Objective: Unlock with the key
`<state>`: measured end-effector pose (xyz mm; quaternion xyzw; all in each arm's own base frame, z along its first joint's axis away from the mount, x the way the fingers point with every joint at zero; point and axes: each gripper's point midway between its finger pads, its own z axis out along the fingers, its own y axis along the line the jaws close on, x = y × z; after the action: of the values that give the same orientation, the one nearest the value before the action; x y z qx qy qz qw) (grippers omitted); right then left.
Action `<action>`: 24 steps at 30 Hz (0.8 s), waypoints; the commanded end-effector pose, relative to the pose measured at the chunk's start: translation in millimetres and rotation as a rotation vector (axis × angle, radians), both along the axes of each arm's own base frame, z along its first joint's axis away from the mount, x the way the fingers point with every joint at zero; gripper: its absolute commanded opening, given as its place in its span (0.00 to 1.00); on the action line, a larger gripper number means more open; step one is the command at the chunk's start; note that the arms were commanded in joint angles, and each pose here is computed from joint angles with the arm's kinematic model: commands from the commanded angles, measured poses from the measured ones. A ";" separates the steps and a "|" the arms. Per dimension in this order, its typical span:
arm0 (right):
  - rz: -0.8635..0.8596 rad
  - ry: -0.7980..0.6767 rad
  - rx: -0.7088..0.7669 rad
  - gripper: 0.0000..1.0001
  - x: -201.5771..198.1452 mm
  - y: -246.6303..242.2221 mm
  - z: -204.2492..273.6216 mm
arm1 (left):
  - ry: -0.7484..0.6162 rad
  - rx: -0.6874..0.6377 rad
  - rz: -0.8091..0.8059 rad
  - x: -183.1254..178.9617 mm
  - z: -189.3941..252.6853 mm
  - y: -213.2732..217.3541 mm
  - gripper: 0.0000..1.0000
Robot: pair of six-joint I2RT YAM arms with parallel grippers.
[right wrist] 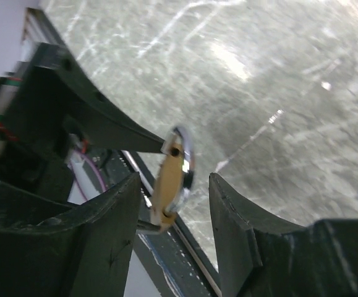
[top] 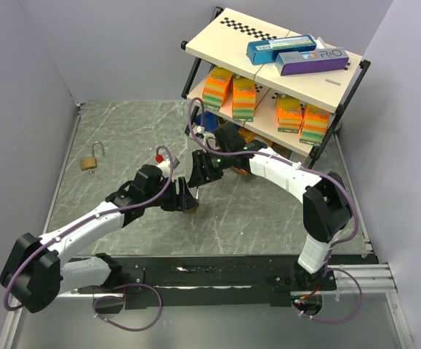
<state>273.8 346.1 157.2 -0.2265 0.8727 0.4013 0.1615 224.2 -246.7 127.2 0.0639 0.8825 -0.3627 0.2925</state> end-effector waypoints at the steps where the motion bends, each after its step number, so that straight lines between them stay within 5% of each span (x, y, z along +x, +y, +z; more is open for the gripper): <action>1: 0.056 -0.048 0.111 0.55 -2.4 10.0 27.6 | -0.133 -0.155 -0.077 0.1 46.2 -18.1 0.01; 6: 0.084 -0.035 0.154 0.33 -7.4 13.8 31.2 | -0.155 -0.184 -0.080 -3.0 52.6 -17.9 0.01; 11: 0.082 -0.040 0.126 0.25 -4.7 11.3 26.4 | -0.164 -0.209 -0.095 -5.3 57.7 -20.2 0.01; 17: 0.055 -0.065 0.093 0.01 -1.6 6.9 26.6 | -0.129 -0.121 -0.017 6.1 45.7 -10.3 0.01; 24: 0.096 -0.062 0.220 0.00 -11.1 14.9 42.9 | -0.154 -0.276 -0.123 -7.3 68.6 -30.0 0.01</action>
<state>266.6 356.1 163.6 -0.2457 0.8430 0.4509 0.1600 210.3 -248.9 134.1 0.0752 0.8671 -0.3958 0.2928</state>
